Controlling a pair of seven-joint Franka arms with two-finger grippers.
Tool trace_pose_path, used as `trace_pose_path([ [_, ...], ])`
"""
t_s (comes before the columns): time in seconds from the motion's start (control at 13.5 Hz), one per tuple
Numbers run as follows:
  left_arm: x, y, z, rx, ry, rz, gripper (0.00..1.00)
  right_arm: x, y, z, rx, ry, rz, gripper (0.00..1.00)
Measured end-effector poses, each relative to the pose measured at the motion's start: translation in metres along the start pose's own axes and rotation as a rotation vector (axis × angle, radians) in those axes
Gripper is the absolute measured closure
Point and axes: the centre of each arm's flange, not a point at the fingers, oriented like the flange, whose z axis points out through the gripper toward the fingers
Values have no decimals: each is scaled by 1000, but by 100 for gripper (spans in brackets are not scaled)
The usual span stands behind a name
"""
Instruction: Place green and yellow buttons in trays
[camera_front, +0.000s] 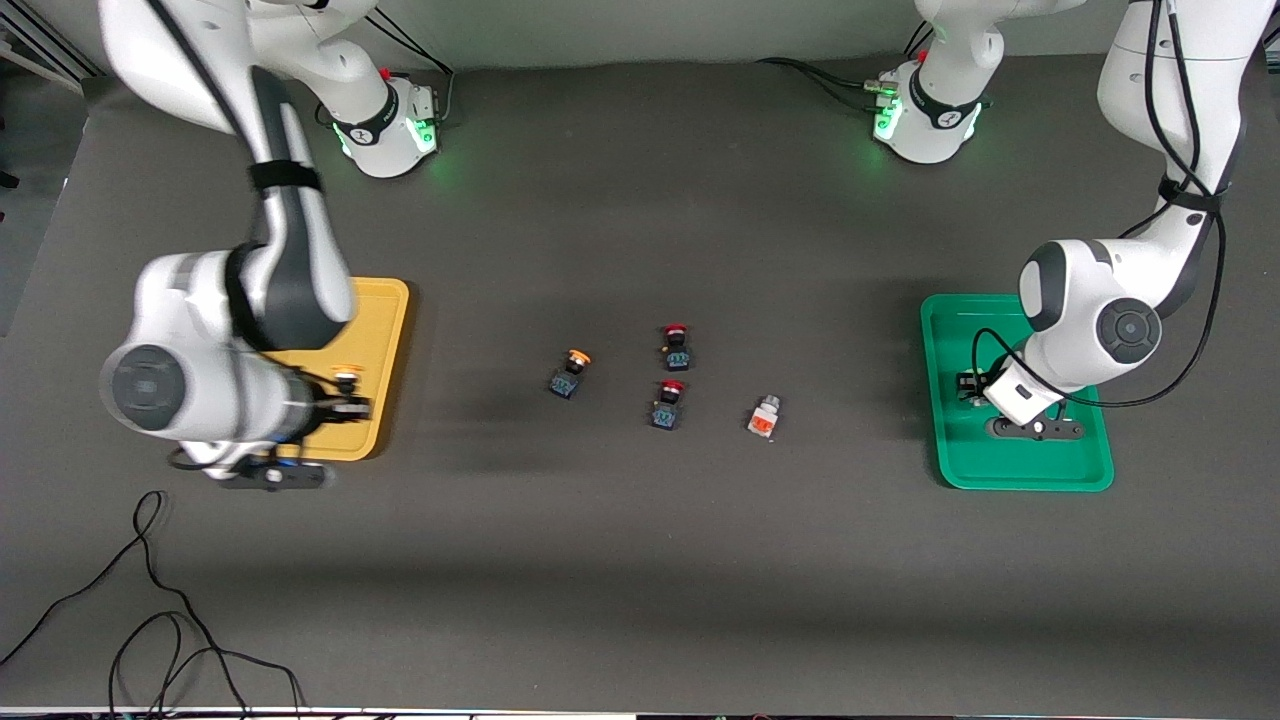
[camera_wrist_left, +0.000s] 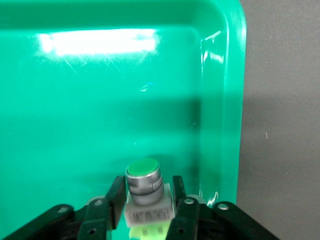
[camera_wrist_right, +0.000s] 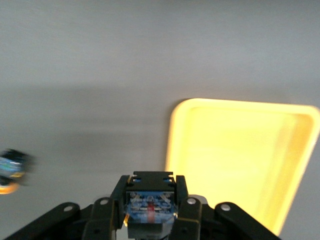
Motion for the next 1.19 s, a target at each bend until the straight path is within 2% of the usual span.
trace_pose_path([
  [0.15,8,-2,-26,4,12,-2,25,-13,52,46,-11,40,-29,59],
  [0.22,14,-4,-51,6,-10,-1,13,-23,69,76,-20,53,-29,59],
  [0.3,21,-5,-83,8,-42,0,4,-34,77,106,-31,65,-24,59],
  [0.37,27,-5,-120,10,-68,-1,0,-45,80,131,-44,79,-19,59],
  [0.52,38,-5,-191,11,-89,-2,0,-61,80,163,-59,103,-15,59],
  [0.74,46,9,-257,-18,-77,-5,0,-66,70,174,-26,111,10,59],
  [0.82,47,23,-265,-32,-69,-15,0,-65,65,174,-20,112,7,59],
  [0.96,47,77,-263,-41,-73,-46,0,-65,61,174,-18,112,0,49],
  [1.04,46,111,-259,-39,-75,-60,0,-65,60,174,-18,113,0,49],
  [1.11,44,146,-253,-36,-72,-73,0,-64,60,173,-17,115,-1,44],
  [1.19,41,181,-248,-35,-60,-87,0,-64,60,171,-16,118,-2,34],
])
